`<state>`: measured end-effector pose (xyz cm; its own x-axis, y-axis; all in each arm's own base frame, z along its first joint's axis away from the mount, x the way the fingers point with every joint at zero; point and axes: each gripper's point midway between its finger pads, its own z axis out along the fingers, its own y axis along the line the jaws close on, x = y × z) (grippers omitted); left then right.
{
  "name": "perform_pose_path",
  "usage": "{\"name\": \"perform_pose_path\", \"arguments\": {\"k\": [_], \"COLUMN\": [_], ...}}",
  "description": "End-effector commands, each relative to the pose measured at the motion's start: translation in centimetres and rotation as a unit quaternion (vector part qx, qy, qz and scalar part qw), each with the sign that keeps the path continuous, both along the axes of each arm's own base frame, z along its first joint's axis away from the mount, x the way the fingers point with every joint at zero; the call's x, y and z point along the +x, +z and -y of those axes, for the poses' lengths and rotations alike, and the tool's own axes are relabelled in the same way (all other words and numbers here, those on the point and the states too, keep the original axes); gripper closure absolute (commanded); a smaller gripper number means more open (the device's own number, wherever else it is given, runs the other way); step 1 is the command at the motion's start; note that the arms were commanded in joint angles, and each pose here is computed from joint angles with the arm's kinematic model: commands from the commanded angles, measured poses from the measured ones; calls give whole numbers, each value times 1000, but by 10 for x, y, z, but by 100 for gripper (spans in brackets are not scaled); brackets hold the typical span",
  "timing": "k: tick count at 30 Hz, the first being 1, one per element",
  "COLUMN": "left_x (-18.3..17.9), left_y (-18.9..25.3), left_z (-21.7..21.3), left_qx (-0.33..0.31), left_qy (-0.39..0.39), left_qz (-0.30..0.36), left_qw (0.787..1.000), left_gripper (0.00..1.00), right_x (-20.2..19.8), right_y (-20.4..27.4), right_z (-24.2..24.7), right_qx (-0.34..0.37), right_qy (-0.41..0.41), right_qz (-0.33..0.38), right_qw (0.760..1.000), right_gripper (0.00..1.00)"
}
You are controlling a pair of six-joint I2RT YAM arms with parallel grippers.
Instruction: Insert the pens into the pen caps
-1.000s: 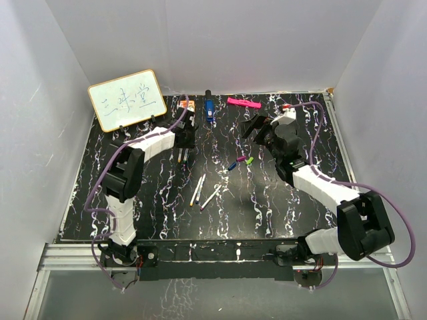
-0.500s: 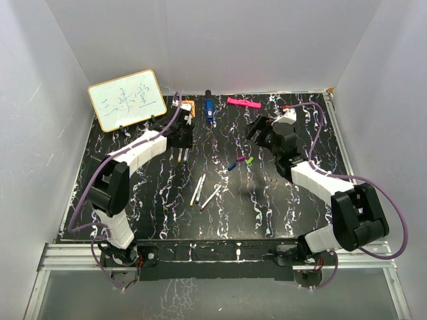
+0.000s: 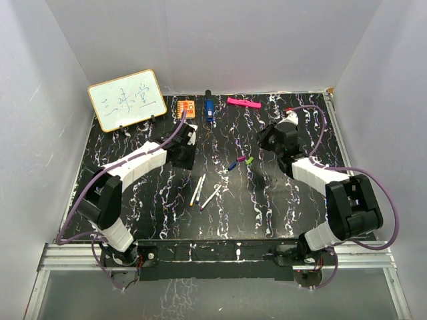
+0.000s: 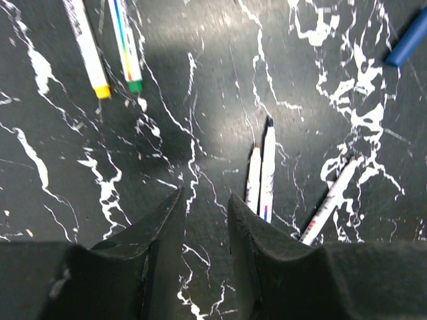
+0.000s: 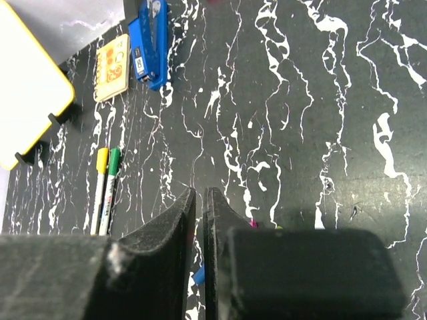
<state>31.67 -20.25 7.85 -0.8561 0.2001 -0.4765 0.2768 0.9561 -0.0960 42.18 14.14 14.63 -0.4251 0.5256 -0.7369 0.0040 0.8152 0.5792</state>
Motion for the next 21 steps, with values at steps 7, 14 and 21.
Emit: {"name": "perform_pose_path", "arguments": {"k": [7, 14, 21], "left_x": [-63, -74, -74], "left_y": [-13, -28, -33], "left_z": [7, 5, -2], "left_qx": [14, 35, 57], "left_qy": [-41, -40, -32], "left_qz": [-80, -97, -94], "left_qw": [996, 994, 993], "left_gripper": [65, 65, 66], "right_x": [7, 0, 0], "right_y": [17, 10, 6], "right_z": [0, 13, 13], "right_qx": [-12, -41, -42], "right_qy": [2, -18, -18], "right_qz": [12, -1, -7], "right_qw": [1000, 999, 999], "right_gripper": [87, 83, 81]}}
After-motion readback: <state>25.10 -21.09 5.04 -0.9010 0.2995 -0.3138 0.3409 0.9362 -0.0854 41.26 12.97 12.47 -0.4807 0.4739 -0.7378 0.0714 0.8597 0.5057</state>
